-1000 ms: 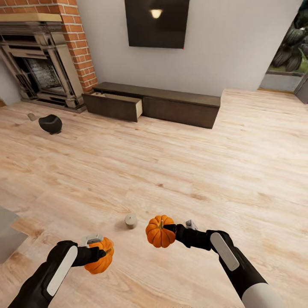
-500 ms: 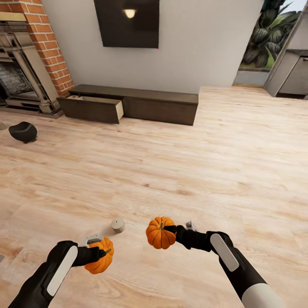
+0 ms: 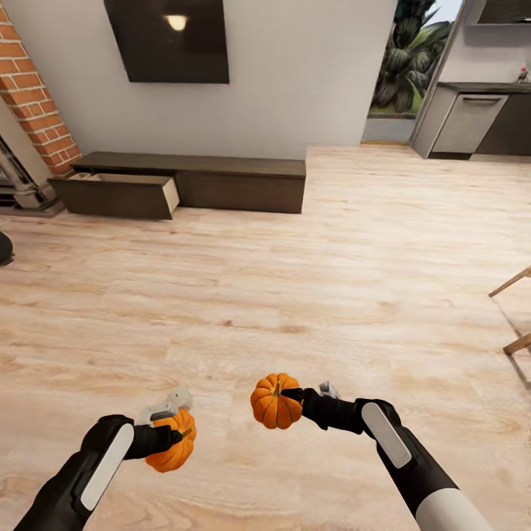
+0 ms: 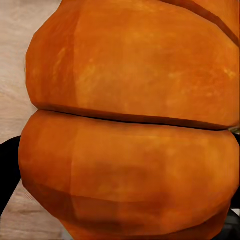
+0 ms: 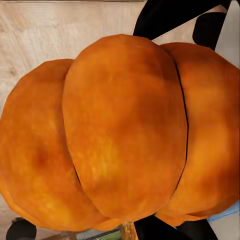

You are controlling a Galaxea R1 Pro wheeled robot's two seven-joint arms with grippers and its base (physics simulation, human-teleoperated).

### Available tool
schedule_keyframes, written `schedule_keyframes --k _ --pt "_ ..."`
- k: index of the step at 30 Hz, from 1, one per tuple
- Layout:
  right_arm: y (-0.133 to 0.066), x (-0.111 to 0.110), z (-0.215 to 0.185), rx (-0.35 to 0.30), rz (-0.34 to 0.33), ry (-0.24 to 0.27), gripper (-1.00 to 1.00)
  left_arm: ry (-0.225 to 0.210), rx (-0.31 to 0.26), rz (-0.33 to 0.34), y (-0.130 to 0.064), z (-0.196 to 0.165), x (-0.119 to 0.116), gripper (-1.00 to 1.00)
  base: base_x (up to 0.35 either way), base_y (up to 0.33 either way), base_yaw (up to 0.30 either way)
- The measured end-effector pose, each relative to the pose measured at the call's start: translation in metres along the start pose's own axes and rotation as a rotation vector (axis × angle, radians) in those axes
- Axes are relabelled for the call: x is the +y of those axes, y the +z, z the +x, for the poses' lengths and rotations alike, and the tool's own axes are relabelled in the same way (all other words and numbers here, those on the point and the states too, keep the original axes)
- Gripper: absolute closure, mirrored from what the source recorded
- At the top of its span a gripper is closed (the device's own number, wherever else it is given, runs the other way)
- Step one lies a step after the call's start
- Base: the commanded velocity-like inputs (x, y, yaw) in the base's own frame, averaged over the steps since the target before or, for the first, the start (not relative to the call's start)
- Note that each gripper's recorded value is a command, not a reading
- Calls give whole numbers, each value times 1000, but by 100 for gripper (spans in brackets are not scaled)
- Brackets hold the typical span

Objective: Place each of the two pumpkins and all three candles from the living room inside a cabinet in the living room (use any cabinet), then make sure every cabinet is closed, and position the cauldron so it is next to a table in the living room.

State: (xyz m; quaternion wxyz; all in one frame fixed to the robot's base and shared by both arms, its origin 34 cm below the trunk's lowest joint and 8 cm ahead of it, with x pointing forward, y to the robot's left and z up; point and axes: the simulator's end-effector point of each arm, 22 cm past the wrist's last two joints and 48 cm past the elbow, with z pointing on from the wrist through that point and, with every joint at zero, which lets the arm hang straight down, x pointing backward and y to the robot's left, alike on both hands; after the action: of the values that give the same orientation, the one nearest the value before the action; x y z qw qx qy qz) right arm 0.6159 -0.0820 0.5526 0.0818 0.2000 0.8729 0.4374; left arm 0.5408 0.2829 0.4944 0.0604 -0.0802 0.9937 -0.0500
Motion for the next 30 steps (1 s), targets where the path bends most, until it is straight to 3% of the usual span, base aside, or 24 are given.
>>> schedule_keyframes --k 6,15,18,20,26,30 --pt "0 0 0 -1 1 -4 100 1 -2 -1 0 0 0 100 290 0 -262" --pt "3 -1 -3 -17 6 -4 100 1 2 1 2 2 -3 100 255 0 -33" --pt "-2 -22 -9 -39 69 -18 100 -20 -8 55 4 3 -22 100 0 0 0" --pt "-6 -18 -16 -51 51 -18 100 -20 -30 59 1 -2 -21 100 0 0 0" --pt "-7 -13 -21 -79 2 19 100 -67 -80 181 -8 -15 -62 100 0 0 0" --pt "-6 -14 -22 -95 -20 38 100 -63 -101 198 -13 -22 -72 100 0 0 0"
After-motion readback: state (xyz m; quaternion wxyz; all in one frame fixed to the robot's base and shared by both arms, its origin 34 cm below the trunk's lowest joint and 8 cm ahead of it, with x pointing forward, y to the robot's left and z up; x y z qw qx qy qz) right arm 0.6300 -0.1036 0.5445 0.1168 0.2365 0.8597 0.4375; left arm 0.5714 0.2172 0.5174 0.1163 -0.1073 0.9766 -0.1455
